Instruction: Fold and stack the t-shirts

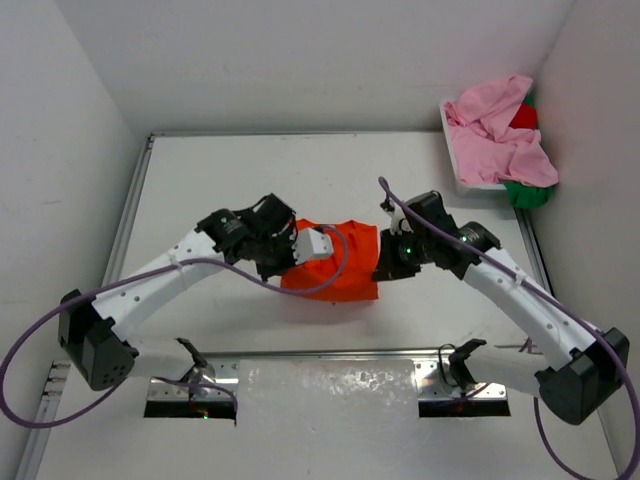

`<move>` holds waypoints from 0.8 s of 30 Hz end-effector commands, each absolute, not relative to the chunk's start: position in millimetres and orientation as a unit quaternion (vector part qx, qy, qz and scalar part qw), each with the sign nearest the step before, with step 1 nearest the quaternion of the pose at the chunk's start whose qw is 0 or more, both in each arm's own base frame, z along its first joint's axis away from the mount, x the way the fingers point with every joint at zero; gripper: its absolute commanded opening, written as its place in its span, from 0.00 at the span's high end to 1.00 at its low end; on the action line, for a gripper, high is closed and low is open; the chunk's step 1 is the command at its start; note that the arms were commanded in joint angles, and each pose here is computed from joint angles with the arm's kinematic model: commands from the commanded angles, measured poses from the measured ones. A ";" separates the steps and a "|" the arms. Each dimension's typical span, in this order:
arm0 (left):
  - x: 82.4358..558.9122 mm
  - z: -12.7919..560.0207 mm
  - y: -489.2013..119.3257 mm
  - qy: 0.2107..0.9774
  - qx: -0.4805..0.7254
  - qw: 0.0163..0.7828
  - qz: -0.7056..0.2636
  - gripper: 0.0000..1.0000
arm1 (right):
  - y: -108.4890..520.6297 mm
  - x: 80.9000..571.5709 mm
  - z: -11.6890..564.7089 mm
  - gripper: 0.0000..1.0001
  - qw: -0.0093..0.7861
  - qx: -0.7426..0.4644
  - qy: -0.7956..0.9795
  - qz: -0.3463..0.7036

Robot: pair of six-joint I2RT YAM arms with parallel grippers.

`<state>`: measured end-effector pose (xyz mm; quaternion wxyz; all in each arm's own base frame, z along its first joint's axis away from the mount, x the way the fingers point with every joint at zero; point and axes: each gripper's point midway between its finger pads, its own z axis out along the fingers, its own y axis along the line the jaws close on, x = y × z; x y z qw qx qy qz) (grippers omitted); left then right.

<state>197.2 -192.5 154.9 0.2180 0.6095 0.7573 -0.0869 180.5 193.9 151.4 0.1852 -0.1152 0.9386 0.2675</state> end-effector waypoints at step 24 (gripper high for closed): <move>378.0 153.8 -213.5 0.850 0.429 0.275 -0.130 1.00 | 157.7 339.3 119.8 1.00 0.254 0.018 0.940 0.225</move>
